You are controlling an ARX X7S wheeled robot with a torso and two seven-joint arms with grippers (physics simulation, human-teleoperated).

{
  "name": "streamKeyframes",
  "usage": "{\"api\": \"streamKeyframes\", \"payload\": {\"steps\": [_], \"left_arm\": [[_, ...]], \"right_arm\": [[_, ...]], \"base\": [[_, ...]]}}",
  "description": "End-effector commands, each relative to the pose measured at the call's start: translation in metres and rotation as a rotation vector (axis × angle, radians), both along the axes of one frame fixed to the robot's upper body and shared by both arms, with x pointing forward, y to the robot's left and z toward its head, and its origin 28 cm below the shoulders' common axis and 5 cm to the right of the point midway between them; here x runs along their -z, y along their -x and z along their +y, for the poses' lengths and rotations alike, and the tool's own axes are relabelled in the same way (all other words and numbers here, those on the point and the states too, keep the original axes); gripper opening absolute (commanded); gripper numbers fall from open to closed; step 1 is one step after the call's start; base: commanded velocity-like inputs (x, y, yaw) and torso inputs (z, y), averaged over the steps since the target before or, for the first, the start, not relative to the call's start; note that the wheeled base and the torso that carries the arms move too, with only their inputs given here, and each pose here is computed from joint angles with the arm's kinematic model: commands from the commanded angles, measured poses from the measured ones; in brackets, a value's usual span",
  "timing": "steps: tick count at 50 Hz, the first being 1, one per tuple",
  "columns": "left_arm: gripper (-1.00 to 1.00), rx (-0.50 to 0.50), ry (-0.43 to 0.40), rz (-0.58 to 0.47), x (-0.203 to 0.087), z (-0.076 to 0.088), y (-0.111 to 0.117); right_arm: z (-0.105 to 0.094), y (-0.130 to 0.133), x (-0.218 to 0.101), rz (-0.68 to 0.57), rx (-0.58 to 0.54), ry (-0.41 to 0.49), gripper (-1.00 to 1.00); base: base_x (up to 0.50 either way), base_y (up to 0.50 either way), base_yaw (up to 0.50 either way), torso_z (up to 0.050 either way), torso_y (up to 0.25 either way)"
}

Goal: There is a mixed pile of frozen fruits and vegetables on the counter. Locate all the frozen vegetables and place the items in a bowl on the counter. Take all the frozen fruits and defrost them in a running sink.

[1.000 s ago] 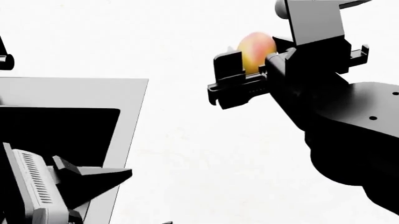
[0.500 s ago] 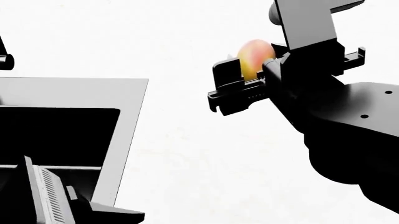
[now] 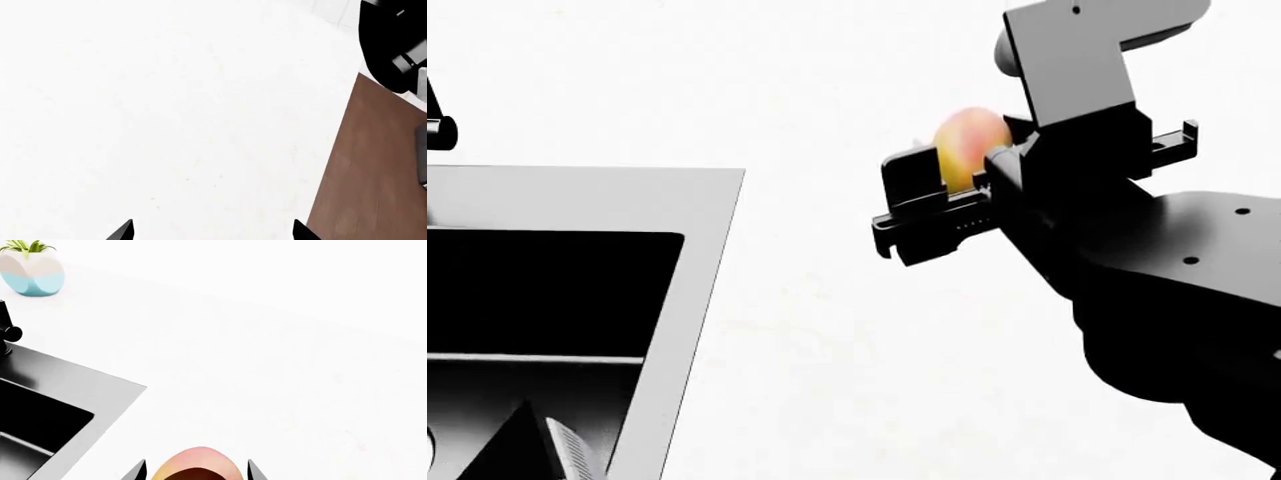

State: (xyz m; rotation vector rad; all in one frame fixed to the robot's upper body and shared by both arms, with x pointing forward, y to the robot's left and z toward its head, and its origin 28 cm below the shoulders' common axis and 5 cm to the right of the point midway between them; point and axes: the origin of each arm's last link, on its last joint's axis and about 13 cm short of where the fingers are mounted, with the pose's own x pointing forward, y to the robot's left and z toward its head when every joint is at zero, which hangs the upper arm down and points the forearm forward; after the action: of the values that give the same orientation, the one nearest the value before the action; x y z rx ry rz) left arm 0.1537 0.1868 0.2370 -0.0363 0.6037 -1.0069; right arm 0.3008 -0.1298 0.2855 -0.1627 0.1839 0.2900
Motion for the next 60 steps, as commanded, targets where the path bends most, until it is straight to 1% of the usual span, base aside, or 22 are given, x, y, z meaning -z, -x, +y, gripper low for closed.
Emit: {"api": "streamKeyframes", "payload": {"steps": [1,5,11,14,17,21,26,28,29,32,36,37,41,42,45,47,55,60], "left_arm": [[1.0,-0.007,-0.065,0.036,0.003,-0.003,0.002],[1.0,-0.028,-0.098,0.026,0.004,-0.002,0.001],[1.0,-0.05,-0.111,0.007,-0.003,0.002,0.001],[1.0,-0.046,-0.121,0.006,-0.005,0.002,0.004],[1.0,-0.037,-0.111,-0.028,-0.018,0.004,0.004],[1.0,-0.055,-0.096,-0.065,-0.037,0.005,0.001],[1.0,-0.033,-0.126,-0.07,-0.041,0.002,0.007],[1.0,-0.024,-0.116,-0.083,-0.049,0.003,0.011],[1.0,-0.039,-0.107,-0.104,-0.054,0.002,0.012],[1.0,-0.034,-0.102,-0.095,-0.06,0.001,0.016],[1.0,-0.033,-0.127,-0.076,-0.058,0.002,0.017],[1.0,-0.036,-0.158,-0.075,-0.056,0.003,0.017],[1.0,-0.054,-0.203,-0.025,-0.045,0.007,0.017],[1.0,-0.058,-0.212,-0.019,-0.043,0.006,0.015],[1.0,-0.078,-0.25,-0.001,-0.037,0.013,0.019],[1.0,-0.086,-0.265,0.001,-0.036,0.013,0.018],[1.0,-0.108,-0.285,-0.008,-0.035,0.016,0.022],[1.0,-0.077,-0.28,0.017,-0.03,0.014,0.024]], "right_arm": [[-0.001,-0.001,0.0,-0.007,0.006,0.01,-1.0],[-0.002,0.0,0.001,-0.003,0.005,0.007,-1.0],[-0.003,-0.001,0.006,0.01,0.001,0.005,-1.0],[-0.002,-0.002,0.007,0.014,-0.001,0.005,-1.0],[-0.002,-0.003,0.009,0.021,-0.003,0.005,-1.0],[-0.002,-0.003,0.01,0.027,-0.005,0.004,-1.0],[-0.002,-0.003,0.01,0.033,-0.008,0.007,-1.0],[-0.002,-0.002,0.01,0.038,-0.009,0.009,-1.0],[-0.002,-0.002,0.01,0.039,-0.009,0.009,-1.0],[-0.002,-0.003,0.011,0.042,-0.011,0.007,-1.0],[-0.001,-0.003,0.013,0.049,-0.014,0.01,-1.0],[-0.002,-0.004,0.013,0.053,-0.013,0.01,-1.0],[-0.002,-0.004,0.014,0.055,-0.014,0.012,-1.0],[-0.002,-0.005,0.014,0.056,-0.015,0.012,-1.0],[-0.002,-0.005,0.016,0.065,-0.018,0.015,-1.0],[-0.002,-0.005,0.016,0.065,-0.017,0.014,-1.0],[-0.002,-0.005,0.017,0.064,-0.018,0.01,-1.0],[-0.003,-0.005,0.021,0.073,-0.019,0.012,-1.0]], "base": [[0.0,0.0,0.0,0.0,0.0],[0.0,0.0,0.0,0.0,0.0],[0.0,0.0,0.0,0.002,0.0],[0.0,0.0,0.0,0.0,0.0],[0.0,0.0,0.0,0.0,0.0],[0.0,0.0,0.0,0.0,0.003],[0.0,0.0,0.0,0.0,0.0],[0.0,0.0,0.0,0.0,0.0],[0.0,0.0,0.0,0.0,0.0],[0.0,0.0,0.0,0.0,0.0],[0.0,0.0,0.0,0.0,0.0],[0.0,0.0,0.0,0.0,0.0],[0.0,0.0,0.0,0.0,0.0],[0.0,0.0,0.0,0.0,0.0],[0.0,0.0,0.0,0.0,0.0],[0.0,0.0,0.0,0.0,0.0],[0.0,0.0,0.0,0.0,0.0],[0.0,0.0,0.0,0.0,0.0]]}}
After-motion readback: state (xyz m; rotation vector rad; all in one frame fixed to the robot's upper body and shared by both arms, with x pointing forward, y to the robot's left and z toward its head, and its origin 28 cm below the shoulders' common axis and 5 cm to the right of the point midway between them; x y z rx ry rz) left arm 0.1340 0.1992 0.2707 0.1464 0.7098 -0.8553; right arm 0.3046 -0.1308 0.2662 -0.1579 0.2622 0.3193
